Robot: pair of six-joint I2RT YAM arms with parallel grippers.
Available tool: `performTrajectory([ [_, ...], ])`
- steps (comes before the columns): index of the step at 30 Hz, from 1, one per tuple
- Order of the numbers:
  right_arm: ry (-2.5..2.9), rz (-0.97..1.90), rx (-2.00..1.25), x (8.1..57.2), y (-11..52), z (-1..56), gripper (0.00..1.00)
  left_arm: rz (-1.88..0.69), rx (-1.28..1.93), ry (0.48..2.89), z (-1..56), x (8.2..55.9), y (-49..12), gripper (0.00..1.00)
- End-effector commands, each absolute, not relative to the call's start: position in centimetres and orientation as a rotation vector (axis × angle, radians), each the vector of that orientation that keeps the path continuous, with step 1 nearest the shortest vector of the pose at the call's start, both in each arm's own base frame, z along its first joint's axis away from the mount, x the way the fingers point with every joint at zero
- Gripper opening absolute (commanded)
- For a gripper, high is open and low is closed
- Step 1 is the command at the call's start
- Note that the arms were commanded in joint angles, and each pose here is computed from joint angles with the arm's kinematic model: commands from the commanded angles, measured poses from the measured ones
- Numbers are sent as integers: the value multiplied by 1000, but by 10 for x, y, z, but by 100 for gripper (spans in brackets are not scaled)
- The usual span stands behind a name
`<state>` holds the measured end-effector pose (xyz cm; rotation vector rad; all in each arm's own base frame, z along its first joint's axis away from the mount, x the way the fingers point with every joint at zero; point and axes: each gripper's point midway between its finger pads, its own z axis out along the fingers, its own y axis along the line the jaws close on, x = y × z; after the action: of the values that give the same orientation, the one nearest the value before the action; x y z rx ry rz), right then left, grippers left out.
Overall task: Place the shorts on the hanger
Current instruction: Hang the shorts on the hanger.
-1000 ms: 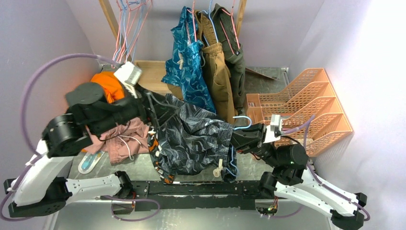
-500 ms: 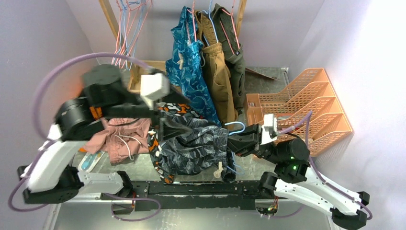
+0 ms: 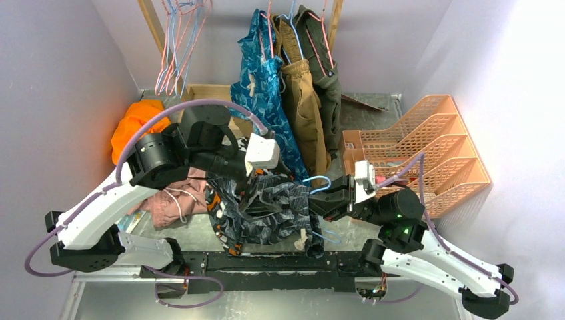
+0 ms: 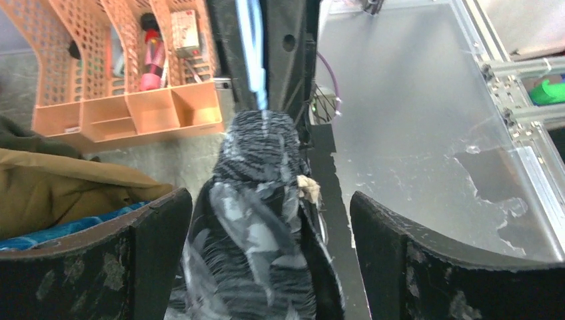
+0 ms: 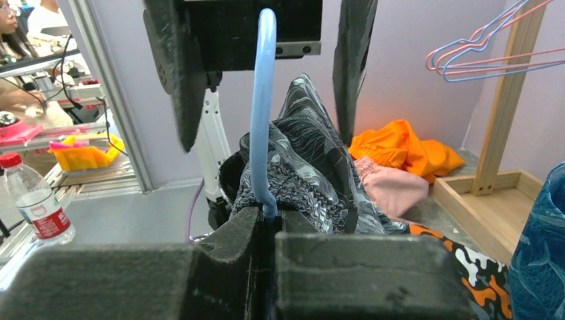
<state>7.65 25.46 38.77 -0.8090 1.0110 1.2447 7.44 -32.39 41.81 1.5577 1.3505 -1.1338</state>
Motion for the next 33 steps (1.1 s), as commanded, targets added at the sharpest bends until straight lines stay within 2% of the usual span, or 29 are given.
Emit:
performTrajectory([
  [1, 939, 1243, -824, 70, 250, 409, 0, -1153, 1653, 1360, 398, 56, -332, 92],
  [6, 928, 1248, -815, 70, 250, 410, 0, -1100, 1681, 1434, 381, 56, -337, 90],
  [18, 897, 1283, -786, 68, 251, 410, 0, -1028, 1519, 1415, 421, 65, -312, 95],
  [23, 892, 1296, -787, 68, 253, 410, 0, -990, 1505, 1491, 402, 68, -303, 95],
  [28, 889, 1302, -800, 67, 256, 412, 0, -964, 1581, 1594, 370, 69, -308, 88],
  [33, 892, 1311, -819, 65, 258, 412, 0, -951, 1613, 1594, 364, 71, -313, 79],
])
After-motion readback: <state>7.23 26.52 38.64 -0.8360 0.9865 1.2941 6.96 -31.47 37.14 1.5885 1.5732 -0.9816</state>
